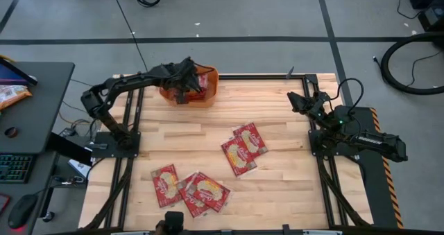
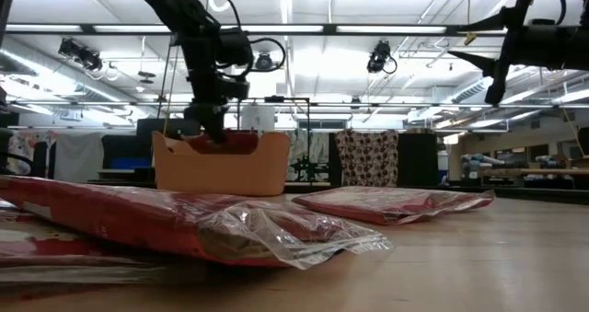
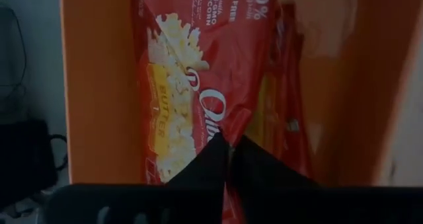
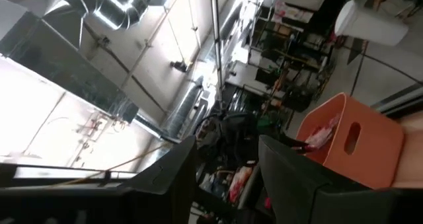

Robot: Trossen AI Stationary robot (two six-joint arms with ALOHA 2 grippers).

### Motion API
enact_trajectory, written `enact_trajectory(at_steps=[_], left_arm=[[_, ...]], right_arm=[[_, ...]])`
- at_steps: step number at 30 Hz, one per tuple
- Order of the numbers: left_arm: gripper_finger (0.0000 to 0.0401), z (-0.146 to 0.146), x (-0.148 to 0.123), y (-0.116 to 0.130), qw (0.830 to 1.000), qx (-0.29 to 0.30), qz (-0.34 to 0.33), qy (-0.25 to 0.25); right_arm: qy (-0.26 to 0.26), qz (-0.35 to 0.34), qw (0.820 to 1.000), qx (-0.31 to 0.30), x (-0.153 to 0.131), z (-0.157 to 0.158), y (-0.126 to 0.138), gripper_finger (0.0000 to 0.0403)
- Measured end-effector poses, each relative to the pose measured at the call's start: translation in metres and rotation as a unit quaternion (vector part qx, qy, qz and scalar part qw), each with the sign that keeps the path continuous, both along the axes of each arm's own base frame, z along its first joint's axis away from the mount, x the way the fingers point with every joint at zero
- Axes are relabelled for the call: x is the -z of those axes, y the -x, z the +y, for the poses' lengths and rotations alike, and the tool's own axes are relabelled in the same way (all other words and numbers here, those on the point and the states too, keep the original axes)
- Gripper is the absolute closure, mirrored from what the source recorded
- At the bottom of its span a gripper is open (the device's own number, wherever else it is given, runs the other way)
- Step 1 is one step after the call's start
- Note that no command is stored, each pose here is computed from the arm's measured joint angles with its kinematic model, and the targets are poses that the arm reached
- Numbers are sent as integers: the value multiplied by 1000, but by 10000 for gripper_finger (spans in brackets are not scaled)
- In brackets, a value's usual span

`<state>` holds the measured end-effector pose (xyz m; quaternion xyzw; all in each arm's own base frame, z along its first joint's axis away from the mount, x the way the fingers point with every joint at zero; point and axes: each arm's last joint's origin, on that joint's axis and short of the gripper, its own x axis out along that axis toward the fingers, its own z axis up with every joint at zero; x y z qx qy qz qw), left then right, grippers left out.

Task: Sort popcorn bags into baskets
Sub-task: Put the popcorn bag into the orange bin

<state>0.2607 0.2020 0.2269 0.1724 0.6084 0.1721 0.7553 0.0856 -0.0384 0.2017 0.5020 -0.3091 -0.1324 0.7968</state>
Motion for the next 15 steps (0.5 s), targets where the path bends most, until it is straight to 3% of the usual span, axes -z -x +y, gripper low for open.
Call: enact_trajectory(at_steps=[7, 11, 15], left_arm=[[284, 5, 4, -4, 1000, -6, -15, -6], [246, -9, -6, -7, 999, 3, -39, 9], [234, -33, -19, -15, 994, 26, -96, 49]], right_arm=[[-4, -2, 1000, 9, 0, 0, 0, 235], [-4, -3, 1000, 3, 0, 0, 0, 235], [-3, -3, 1000, -10, 0, 0, 0, 235]])
